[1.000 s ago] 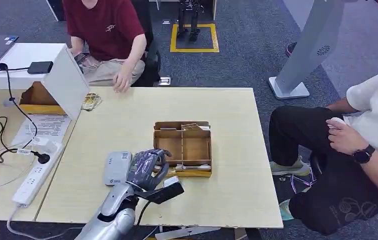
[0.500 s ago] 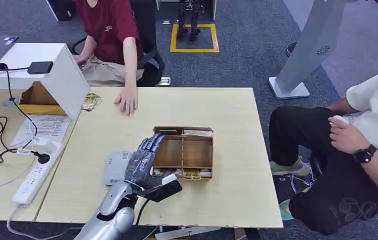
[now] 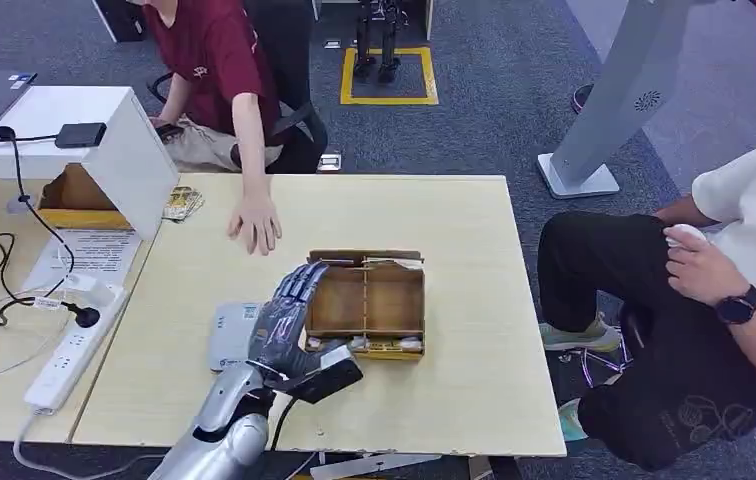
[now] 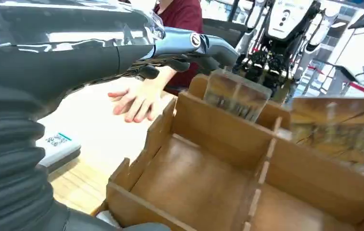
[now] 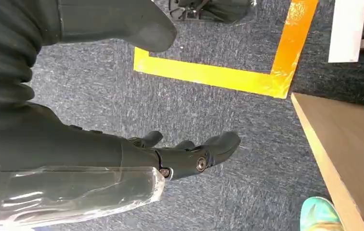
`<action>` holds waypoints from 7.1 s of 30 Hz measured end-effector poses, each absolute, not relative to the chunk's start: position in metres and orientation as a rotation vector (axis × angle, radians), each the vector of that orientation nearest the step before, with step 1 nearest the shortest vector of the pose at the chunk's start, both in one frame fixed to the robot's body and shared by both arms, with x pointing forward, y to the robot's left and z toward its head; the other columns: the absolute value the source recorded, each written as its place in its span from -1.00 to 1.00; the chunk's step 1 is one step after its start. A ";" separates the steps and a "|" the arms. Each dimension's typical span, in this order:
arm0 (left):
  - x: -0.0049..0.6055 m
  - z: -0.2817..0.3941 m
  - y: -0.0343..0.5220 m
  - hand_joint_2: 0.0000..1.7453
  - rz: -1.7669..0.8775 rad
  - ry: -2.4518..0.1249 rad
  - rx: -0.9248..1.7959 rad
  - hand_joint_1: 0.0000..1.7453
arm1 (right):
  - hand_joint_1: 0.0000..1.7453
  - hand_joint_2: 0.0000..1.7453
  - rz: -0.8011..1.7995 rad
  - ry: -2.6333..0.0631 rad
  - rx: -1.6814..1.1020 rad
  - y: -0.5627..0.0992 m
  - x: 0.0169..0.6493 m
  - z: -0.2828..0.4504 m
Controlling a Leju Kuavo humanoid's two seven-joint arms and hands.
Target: Pass the card to the sensor for recognition and then transmit it.
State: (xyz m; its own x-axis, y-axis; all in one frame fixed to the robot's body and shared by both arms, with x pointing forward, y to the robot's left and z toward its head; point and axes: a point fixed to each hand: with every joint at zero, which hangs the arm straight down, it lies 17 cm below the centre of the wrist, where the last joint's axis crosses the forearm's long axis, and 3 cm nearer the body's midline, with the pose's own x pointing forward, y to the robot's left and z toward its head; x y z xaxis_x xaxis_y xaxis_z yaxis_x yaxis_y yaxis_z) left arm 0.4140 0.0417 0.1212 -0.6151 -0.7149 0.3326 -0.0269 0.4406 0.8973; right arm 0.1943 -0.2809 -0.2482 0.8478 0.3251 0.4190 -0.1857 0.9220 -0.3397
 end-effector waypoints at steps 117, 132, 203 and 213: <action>0.345 0.135 0.060 1.00 -1.358 -2.115 0.820 -1.00 | -1.00 1.00 0.254 -0.487 -0.288 -0.281 0.187 -0.250; 0.367 0.097 0.052 1.00 -1.399 -2.005 0.850 -1.00 | -1.00 1.00 0.253 -0.490 -0.291 -0.280 0.196 -0.248; 0.372 0.118 0.016 1.00 -1.298 -2.063 0.714 -1.00 | -1.00 1.00 0.278 -0.503 -0.280 -0.269 0.202 -0.245; 0.373 0.114 0.014 1.00 -1.299 -2.051 0.705 -1.00 | -1.00 1.00 0.285 -0.502 -0.279 -0.268 0.204 -0.245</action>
State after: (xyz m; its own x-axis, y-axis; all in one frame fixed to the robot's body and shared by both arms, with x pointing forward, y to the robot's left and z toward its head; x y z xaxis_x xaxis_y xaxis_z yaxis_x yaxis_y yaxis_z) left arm 0.3732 0.0137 0.1142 -0.6763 -0.7070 0.2068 -0.1153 0.3789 0.9182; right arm 0.2036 -0.2683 -0.2450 0.8392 0.3337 0.4295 -0.1985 0.9231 -0.3294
